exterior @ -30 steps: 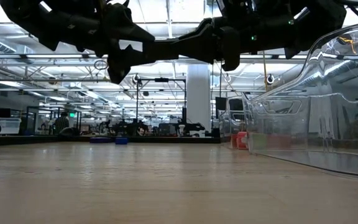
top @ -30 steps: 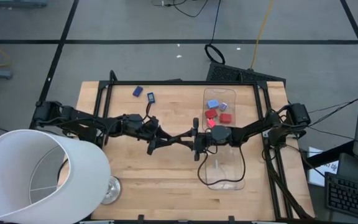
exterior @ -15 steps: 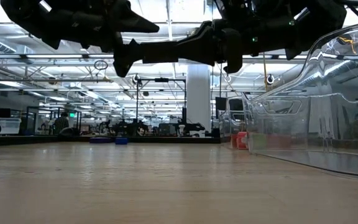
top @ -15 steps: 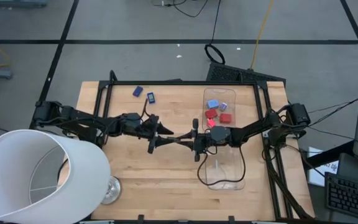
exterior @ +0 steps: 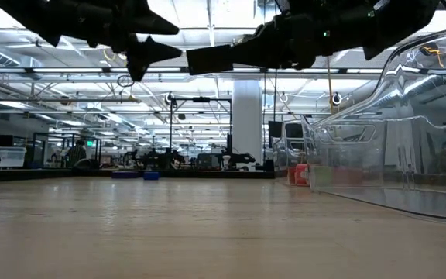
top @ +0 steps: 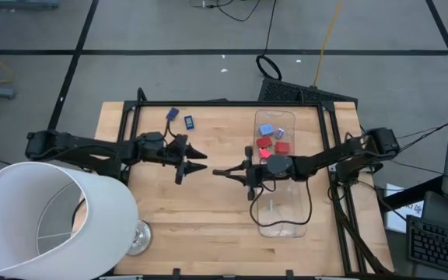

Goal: Pick & Place Office items
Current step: Put the black digital clock into the bottom transparent bin

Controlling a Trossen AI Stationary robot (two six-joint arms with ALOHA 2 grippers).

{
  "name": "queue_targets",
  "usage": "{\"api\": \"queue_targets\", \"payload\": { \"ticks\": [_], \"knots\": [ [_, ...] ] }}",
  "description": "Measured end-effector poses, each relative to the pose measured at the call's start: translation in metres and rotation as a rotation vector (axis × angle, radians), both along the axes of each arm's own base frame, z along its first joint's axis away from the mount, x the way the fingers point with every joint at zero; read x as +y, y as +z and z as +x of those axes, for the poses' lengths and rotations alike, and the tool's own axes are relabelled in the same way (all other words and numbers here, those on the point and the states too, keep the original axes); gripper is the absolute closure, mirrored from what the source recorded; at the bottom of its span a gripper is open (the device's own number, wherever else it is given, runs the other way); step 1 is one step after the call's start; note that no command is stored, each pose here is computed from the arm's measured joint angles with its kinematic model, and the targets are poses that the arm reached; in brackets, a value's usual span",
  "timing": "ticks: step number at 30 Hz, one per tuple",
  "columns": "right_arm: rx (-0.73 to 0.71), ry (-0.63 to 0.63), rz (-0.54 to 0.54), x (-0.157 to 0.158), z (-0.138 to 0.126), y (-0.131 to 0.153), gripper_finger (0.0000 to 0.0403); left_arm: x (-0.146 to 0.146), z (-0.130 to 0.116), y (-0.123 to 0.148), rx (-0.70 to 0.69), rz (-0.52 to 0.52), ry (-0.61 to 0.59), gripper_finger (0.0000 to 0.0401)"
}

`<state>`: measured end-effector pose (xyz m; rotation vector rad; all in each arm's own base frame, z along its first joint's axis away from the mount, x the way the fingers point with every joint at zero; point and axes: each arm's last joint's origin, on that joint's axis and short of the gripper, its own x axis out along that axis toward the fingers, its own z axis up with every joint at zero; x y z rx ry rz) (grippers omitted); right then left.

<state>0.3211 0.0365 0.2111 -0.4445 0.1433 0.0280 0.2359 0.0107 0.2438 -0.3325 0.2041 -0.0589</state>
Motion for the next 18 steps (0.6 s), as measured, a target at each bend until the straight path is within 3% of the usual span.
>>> {"api": "queue_targets", "payload": {
  "ticks": [9,18],
  "knots": [
    [0.084,-0.022,0.099,-0.002,-0.018,0.016,0.0345,0.002,-0.026,0.005,0.116,0.069,0.14,0.0233],
    [0.179,-0.016,0.232,0.006,-0.052,0.041,0.0345,0.008,-0.037,-0.004,0.248,0.147,0.34,0.0257]
  ]
}}
